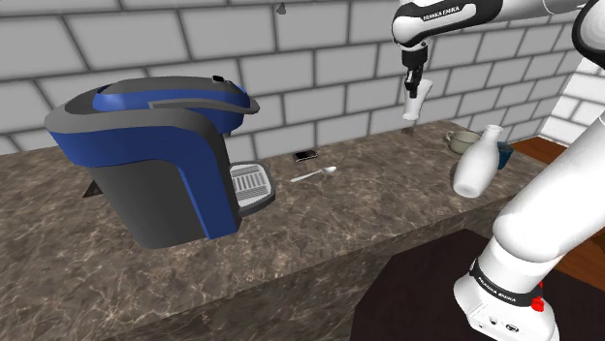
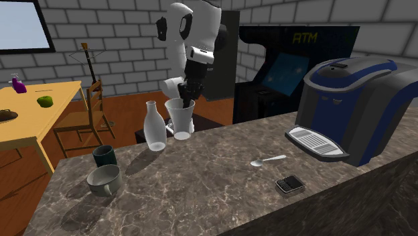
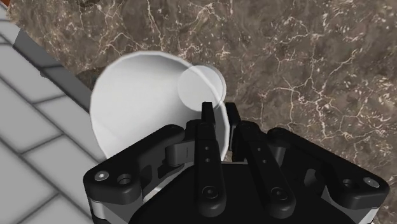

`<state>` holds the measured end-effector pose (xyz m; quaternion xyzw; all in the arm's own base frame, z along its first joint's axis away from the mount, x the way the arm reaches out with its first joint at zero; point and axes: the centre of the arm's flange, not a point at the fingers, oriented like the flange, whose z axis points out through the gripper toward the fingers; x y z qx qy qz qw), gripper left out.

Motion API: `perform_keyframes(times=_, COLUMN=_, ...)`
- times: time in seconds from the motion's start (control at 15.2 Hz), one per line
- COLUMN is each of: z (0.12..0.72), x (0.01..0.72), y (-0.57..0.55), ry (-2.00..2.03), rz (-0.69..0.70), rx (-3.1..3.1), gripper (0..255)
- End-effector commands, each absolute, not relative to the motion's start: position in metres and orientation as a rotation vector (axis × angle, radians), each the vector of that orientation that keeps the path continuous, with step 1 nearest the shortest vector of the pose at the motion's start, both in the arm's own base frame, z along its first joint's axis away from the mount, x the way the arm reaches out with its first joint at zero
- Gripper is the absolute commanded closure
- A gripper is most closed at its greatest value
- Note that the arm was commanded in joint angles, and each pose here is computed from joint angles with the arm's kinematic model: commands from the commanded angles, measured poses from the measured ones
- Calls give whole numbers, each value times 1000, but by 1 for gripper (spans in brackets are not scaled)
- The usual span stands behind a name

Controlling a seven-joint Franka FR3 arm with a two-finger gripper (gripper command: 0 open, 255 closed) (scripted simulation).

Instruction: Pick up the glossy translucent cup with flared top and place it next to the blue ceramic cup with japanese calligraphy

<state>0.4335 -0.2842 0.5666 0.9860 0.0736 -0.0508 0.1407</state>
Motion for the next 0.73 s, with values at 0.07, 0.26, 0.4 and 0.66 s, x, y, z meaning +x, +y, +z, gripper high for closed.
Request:
perform_keyframes(times=0.07, z=568, x=405, y=-313, ry=214, rz=-146, rx=2847, gripper=255)
perform_keyframes(times=0.26, z=568, x=377, y=-341, ry=214, rz=-146, rx=2847, gripper=255)
perform_keyframes(times=0.4, z=568, x=358, y=-360, ry=214, rz=-146, rx=2847, gripper=255)
perform_keyframes(times=0.66, z=569, x=321, y=-397, ry=214, rz=-146, rx=2847, gripper=255)
